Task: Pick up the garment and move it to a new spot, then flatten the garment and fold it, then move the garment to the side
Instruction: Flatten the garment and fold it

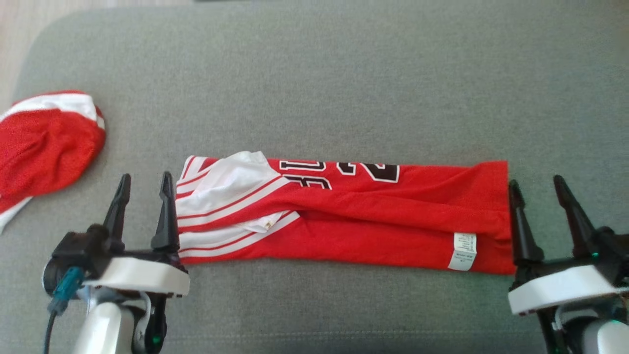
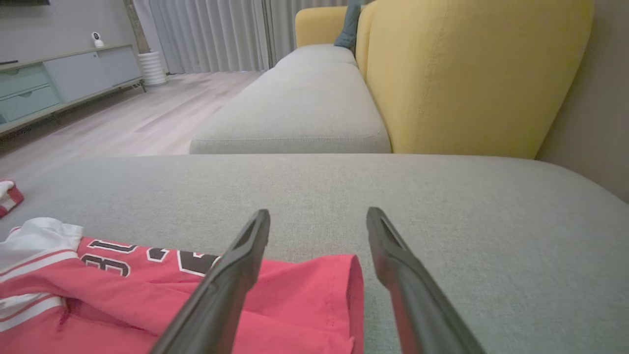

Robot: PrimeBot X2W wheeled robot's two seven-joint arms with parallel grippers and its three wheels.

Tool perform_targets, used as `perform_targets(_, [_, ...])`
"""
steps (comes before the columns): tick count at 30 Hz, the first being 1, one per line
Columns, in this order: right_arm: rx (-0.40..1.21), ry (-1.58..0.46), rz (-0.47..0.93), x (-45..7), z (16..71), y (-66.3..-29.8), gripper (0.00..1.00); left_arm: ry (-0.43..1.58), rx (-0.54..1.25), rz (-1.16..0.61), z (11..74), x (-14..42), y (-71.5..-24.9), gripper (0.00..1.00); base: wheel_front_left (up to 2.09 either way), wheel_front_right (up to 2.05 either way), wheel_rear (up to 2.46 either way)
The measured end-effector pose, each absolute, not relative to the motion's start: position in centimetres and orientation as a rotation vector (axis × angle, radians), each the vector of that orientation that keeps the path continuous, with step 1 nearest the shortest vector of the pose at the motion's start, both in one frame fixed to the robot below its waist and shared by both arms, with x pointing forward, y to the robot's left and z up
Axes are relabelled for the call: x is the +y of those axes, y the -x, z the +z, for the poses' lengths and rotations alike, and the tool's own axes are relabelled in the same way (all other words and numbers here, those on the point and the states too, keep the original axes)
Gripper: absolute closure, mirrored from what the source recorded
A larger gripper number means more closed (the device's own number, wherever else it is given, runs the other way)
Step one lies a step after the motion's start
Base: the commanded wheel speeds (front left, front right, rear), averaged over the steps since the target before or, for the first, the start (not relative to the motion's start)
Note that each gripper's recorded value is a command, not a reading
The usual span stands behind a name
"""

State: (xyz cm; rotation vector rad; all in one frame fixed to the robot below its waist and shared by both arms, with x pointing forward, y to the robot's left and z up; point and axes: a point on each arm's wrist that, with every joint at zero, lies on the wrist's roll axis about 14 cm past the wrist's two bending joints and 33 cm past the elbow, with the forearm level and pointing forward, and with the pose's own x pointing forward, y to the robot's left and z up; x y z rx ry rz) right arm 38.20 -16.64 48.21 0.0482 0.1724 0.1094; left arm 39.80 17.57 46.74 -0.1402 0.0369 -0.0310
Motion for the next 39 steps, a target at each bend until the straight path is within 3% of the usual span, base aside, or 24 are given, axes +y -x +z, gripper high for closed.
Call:
perform_targets(8, [0.12, -0.048, 0.137, -15.7, 50.2, -37.7, 0.0, 0.107, -0.037, -0.042, 49.9, 17.4, -38.5, 0.0, 0.0, 0.0, 0.0])
perform_targets(23, [0.147, -0.078, 0.137, -15.7, 49.3, -37.5, 0.0, 0.09, -0.007, -0.051, 49.6, 17.1, -37.7, 0.0, 0.0, 0.0, 0.0])
perform_targets(39, [0.602, -0.103, 0.08, -17.2, 37.4, -38.2, 0.0, 0.098, 0.028, -0.063, 47.7, 16.7, -39.6, 0.0, 0.0, 0.0, 0.0])
